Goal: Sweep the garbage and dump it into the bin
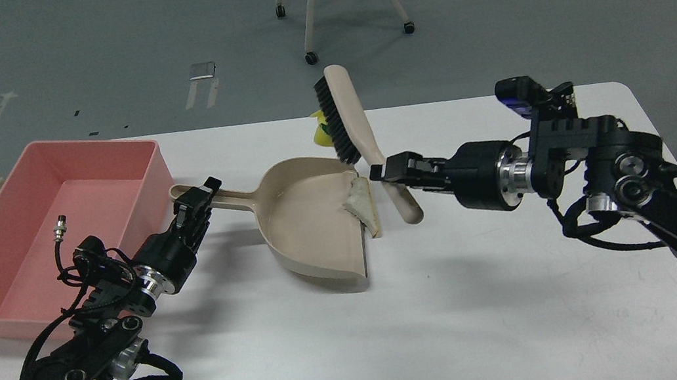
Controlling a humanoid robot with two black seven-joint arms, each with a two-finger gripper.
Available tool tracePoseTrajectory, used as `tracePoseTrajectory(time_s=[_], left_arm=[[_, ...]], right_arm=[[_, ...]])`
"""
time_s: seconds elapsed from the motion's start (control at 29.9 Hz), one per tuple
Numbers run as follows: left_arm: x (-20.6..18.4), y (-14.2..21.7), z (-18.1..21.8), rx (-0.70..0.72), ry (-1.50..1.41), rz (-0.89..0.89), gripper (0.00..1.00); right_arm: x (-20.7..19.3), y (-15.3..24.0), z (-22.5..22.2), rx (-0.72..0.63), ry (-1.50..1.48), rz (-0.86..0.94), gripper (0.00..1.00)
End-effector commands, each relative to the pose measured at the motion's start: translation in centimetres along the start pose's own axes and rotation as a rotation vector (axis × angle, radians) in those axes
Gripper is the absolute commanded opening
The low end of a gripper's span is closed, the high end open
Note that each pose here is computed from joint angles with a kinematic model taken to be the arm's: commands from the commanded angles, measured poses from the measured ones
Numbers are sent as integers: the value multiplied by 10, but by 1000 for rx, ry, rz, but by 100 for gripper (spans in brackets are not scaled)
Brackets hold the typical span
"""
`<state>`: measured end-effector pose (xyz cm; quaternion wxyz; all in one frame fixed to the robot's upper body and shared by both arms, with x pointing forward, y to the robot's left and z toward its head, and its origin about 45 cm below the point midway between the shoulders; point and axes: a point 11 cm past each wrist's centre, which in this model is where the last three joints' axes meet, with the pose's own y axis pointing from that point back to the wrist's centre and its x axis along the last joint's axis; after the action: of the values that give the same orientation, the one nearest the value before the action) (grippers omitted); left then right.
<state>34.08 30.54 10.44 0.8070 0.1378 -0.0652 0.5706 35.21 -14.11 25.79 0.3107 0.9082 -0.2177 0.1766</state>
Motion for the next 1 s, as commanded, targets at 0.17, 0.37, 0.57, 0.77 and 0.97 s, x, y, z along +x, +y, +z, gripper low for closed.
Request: tracePoseTrajectory(time_s=[0.17, 0.37, 0.57, 0.77, 0.97], left_arm=[[0, 3, -6, 16, 0, 5, 0], [-1, 5, -19, 53, 4, 17, 0], [-3, 9, -24, 64, 10, 14, 0], [0, 6, -20, 56, 9, 19, 0], [-1, 9, -24, 65, 9, 17, 0]], right_arm=[[-41, 11, 20, -1, -81, -70, 0], [-94, -12, 13, 21, -95, -211, 0], [-105, -43, 1, 54, -152, -233, 0], [-98, -49, 22, -6, -178, -217, 0], [-86, -42, 5, 51, -171, -185, 0]])
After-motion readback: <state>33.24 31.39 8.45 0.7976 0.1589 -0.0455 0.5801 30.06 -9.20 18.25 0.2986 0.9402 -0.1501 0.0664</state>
